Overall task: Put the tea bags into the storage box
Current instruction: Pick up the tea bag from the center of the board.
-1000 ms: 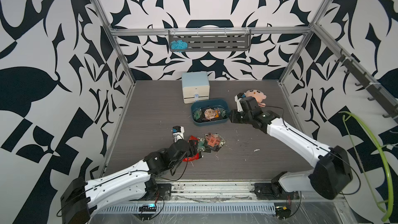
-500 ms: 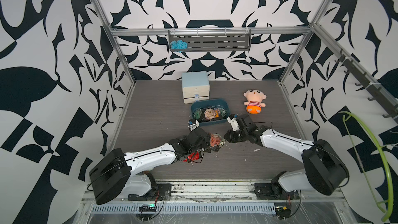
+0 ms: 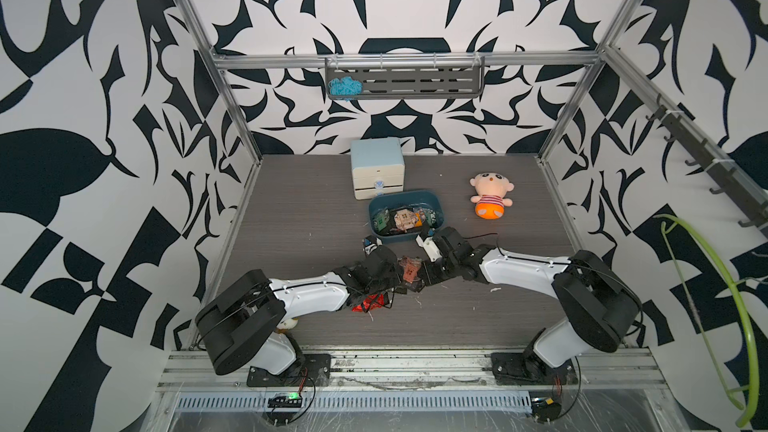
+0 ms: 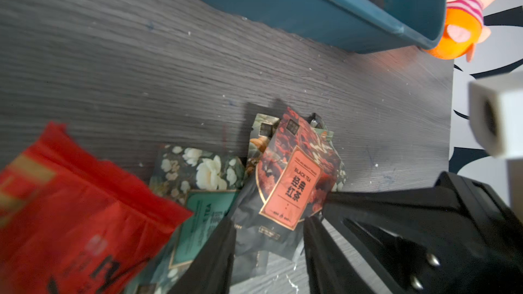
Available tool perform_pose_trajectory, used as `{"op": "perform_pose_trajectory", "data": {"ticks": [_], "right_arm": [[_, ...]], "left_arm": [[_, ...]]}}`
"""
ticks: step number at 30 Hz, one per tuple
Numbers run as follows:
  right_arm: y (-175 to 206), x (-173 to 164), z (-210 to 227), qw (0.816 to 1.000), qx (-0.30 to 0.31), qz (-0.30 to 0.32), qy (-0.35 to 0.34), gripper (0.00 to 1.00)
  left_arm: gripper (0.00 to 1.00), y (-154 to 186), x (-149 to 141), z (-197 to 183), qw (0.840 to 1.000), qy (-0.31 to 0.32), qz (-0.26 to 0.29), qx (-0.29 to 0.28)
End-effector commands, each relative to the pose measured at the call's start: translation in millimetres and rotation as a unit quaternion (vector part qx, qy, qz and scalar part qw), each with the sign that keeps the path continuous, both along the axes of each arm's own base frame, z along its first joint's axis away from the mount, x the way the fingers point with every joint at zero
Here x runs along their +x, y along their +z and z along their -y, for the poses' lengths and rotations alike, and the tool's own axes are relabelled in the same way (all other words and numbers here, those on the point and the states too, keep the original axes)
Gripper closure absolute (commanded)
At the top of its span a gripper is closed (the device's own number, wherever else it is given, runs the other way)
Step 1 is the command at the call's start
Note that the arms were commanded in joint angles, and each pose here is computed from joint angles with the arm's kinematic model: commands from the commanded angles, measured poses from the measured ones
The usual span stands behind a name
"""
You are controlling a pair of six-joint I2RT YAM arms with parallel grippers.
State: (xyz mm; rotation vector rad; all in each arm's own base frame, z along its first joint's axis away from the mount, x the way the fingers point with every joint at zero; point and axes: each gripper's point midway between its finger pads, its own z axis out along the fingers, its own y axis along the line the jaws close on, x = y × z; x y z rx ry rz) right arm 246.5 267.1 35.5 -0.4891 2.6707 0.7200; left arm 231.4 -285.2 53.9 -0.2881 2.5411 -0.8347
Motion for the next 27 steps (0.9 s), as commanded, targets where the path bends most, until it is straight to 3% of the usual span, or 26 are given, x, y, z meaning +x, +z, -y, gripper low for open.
{"op": "perform_pose_trajectory", "data": {"ticks": [1,17,27], "right_arm": [[7,20,2,0.999,-0.021,0.032,-0.019,1.0],[-12,19,8,0.998,-0.053,0.013,-0.02,1.0],[-14,19,7,0.998,-0.053,0.009,-0.02,1.0]], "left_arm": [[0.55,-9,-2,-3,1.0,0.0,-0.01,0.005],[0.57,-21,-2,0,1.0,-0.002,-0.023,0.016],[0.64,-8,0,13,1.0,-0.015,-0.016,-0.016]]}}
